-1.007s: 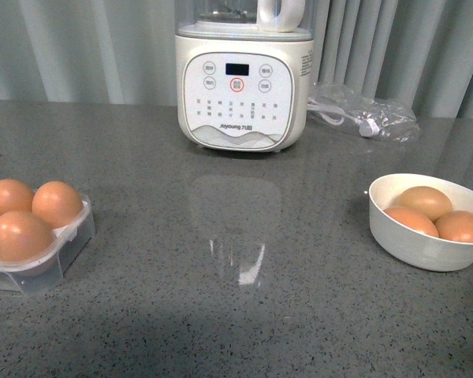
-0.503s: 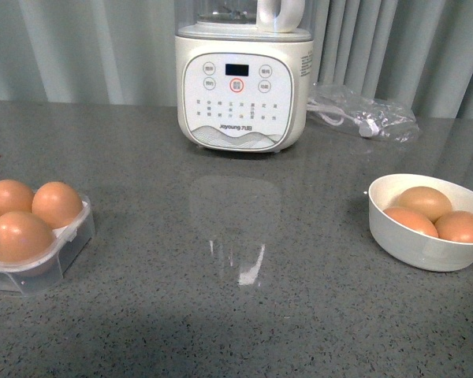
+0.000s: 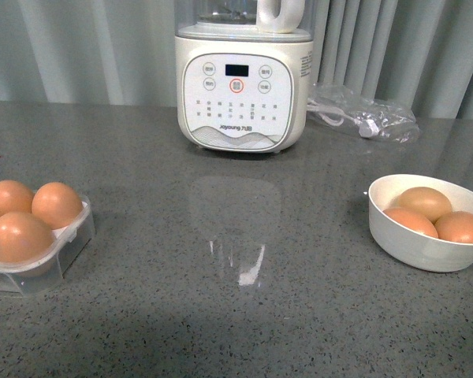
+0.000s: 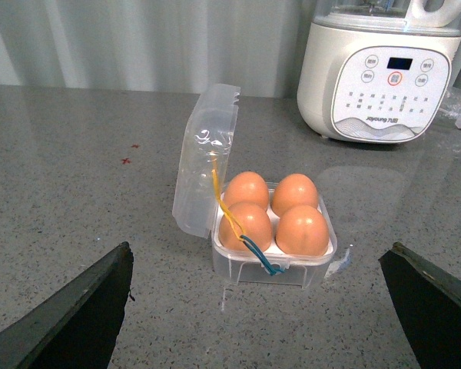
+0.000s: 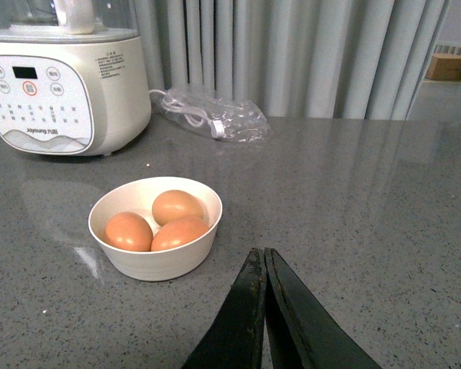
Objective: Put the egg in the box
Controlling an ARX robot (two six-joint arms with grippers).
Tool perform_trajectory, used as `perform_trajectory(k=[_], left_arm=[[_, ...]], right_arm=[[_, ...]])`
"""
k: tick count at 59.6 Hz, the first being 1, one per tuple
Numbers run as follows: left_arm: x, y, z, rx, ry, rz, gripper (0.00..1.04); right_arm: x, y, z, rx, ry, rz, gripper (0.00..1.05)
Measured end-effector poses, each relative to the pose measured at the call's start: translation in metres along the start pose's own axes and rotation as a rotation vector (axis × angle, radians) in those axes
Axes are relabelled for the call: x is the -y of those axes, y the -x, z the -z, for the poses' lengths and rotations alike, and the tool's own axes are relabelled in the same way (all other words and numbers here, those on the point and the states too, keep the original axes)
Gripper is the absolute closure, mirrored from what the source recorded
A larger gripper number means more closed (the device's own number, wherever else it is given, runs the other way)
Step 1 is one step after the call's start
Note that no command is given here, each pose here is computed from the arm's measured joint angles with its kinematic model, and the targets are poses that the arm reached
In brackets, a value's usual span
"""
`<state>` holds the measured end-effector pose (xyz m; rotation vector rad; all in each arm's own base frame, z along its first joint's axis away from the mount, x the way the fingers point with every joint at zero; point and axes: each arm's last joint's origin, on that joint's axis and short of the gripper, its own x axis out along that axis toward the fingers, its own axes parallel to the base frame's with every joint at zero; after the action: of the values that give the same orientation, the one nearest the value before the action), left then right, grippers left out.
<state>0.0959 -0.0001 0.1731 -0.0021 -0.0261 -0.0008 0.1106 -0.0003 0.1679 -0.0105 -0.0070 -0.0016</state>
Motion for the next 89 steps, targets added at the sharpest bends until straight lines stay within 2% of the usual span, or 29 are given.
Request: perform_trajectory(k=[14, 30, 35, 44, 48, 51, 58, 63, 67, 68, 69, 72, 79, 89], left_arm=[[0.0, 0.0, 0.0, 0.0, 0.0, 0.0, 0.07], [0.0, 0.0, 0.0, 0.0, 0.0, 0.0, 0.07], [0.0, 0.0, 0.0, 0.0, 0.0, 0.0, 0.07], [0.0, 0.0, 0.0, 0.0, 0.0, 0.0, 0.07], [0.0, 0.0, 0.0, 0.0, 0.0, 0.0, 0.07], [0.0, 0.0, 0.0, 0.0, 0.0, 0.0, 0.07], [0.0, 0.0, 0.0, 0.0, 0.0, 0.0, 0.07], [0.0, 0.0, 0.001, -0.021, 0.004, -0.019, 0.07], [0.001, -0.002, 0.003, -0.266, 0.015, -0.221, 0.07], [0.001, -0.002, 0.004, -0.305, 0.006, -0.232, 0.07], [0.0, -0.002, 0.004, -0.363, -0.019, -0.308, 0.07], [-0.002, -0.004, 0.008, -0.455, -0.073, -0.414, 0.07], [-0.008, -0.009, -0.009, -0.393, -0.037, -0.455, 0.07], [-0.018, -0.028, -0.025, -0.315, -0.012, -0.411, 0.07]], right_arm=[[0.0, 0.01, 0.005, -0.035, 0.0, -0.001, 1.01], [0.0, 0.013, 0.003, -0.006, 0.001, -0.001, 1.01], [0.0, 0.013, 0.003, -0.006, 0.0, -0.001, 0.83], [0.0, 0.013, 0.003, -0.006, 0.0, 0.0, 0.58], [0.0, 0.013, 0.003, -0.006, 0.0, 0.0, 0.4], [0.0, 0.013, 0.003, -0.006, 0.0, 0.0, 0.33], [0.0, 0.013, 0.003, -0.006, 0.0, 0.0, 0.06], [0.0, 0.013, 0.003, -0.006, -0.001, 0.0, 0.07], [0.0, 0.013, 0.003, -0.006, 0.0, 0.0, 0.07], [0.0, 0.013, 0.003, -0.006, -0.001, 0.0, 0.07], [0.0, 0.013, 0.003, -0.006, -0.001, 0.0, 0.07], [0.0, 0.013, 0.003, -0.005, -0.001, -0.003, 0.07], [0.0, 0.013, 0.003, -0.006, -0.001, 0.0, 0.07], [0.0, 0.013, 0.003, -0.006, -0.001, 0.0, 0.07]])
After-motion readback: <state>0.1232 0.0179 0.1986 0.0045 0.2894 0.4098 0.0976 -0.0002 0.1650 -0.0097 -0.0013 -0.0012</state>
